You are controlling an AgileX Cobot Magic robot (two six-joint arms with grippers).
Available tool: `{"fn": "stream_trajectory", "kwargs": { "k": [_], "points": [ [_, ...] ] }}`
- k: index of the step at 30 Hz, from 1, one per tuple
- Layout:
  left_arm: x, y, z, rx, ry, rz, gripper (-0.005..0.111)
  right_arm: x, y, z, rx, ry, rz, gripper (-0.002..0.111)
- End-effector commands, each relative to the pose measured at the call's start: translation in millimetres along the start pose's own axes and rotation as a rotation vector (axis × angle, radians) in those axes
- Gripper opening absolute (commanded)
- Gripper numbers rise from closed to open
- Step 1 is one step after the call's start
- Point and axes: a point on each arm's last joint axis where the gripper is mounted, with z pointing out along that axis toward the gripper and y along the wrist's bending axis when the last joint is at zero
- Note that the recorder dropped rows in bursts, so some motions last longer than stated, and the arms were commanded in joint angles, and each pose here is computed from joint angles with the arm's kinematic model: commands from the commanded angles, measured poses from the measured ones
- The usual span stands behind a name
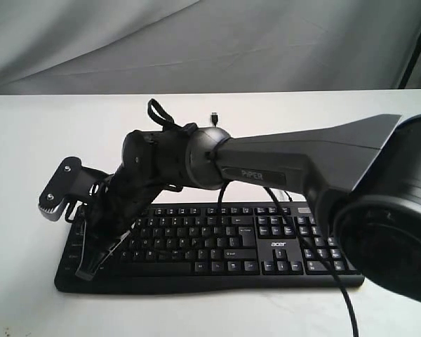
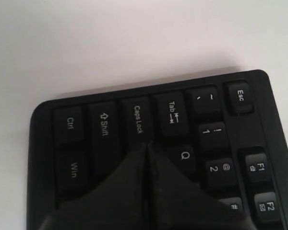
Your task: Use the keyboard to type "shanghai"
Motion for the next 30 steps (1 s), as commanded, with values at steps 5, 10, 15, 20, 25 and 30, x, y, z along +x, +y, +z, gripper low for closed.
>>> {"fn": "stream_trajectory", "kwargs": {
  "k": [5, 10, 15, 20, 25, 30],
  "points": [
    [-0.1, -0.4, -0.1, 0.007, -0.007, -0.002, 0.0, -1.8, 0.9, 0.9, -0.004, -0.008, -0.004, 0.0],
    [-0.1, -0.4, -0.1, 0.007, -0.007, -0.002, 0.0, -10.8, 0.3, -14.8, 0.02, -0.031, -0.031, 0.0],
    [-0.1, -0.4, -0.1, 0.007, -0.007, -0.002, 0.0, -5.5, -8.1, -43.1, 0.057, -0.011, -0.03, 0.0],
    [-0.1, -0.4, -0.1, 0.007, -0.007, -0.002, 0.0, 32.1, -18.6, -68.3, 0.11, 0.016, 0.084, 0.0],
    [-0.1, -0.4, -0.1, 0.007, -0.007, -0.002, 0.0, 68.4, -21.0, -82.3, 0.168, 0.026, 0.192, 0.0],
    [-0.1, -0.4, -0.1, 0.007, -0.007, -0.002, 0.0, 80.6, -20.8, -79.7, 0.175, 0.037, 0.222, 0.0]
  ]
}}
